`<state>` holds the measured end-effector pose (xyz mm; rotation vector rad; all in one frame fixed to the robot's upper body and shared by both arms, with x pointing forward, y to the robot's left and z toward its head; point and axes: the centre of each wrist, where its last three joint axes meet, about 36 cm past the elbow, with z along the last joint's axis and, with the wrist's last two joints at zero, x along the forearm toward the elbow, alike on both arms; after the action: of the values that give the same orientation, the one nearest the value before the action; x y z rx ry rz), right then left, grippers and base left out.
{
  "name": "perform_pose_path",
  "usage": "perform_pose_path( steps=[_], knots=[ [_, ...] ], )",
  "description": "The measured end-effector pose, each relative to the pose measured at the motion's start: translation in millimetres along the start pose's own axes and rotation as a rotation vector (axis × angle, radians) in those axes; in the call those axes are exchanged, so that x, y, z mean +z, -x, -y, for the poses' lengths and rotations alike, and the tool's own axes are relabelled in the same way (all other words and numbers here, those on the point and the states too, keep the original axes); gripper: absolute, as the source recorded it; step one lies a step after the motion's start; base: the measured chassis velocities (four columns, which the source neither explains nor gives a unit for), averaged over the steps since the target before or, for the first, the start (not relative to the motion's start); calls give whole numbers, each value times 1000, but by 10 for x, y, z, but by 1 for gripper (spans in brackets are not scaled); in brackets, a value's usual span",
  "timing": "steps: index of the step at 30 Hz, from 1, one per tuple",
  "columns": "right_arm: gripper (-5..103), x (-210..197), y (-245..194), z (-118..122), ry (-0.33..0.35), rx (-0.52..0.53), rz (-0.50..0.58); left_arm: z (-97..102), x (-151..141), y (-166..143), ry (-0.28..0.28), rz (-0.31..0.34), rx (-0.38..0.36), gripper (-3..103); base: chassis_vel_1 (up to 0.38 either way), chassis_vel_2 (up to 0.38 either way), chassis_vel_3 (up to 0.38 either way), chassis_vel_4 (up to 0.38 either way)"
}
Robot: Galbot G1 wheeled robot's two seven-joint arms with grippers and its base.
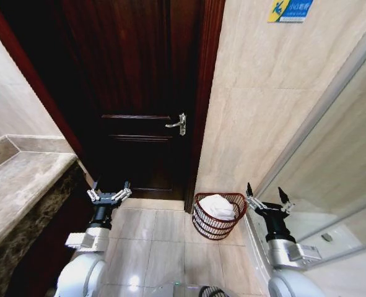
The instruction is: Discard the used towel into the hamper.
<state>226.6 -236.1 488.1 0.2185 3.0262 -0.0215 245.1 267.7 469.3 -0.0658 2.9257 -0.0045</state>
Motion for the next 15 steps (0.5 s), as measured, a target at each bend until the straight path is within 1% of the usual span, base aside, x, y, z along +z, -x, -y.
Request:
perform_pose_path(
  steps=[15],
  knots=[
    [100,0,0,0,0,0,0,0,0,0,0,0,0,100,83,-75,-80,78]
  ],
)
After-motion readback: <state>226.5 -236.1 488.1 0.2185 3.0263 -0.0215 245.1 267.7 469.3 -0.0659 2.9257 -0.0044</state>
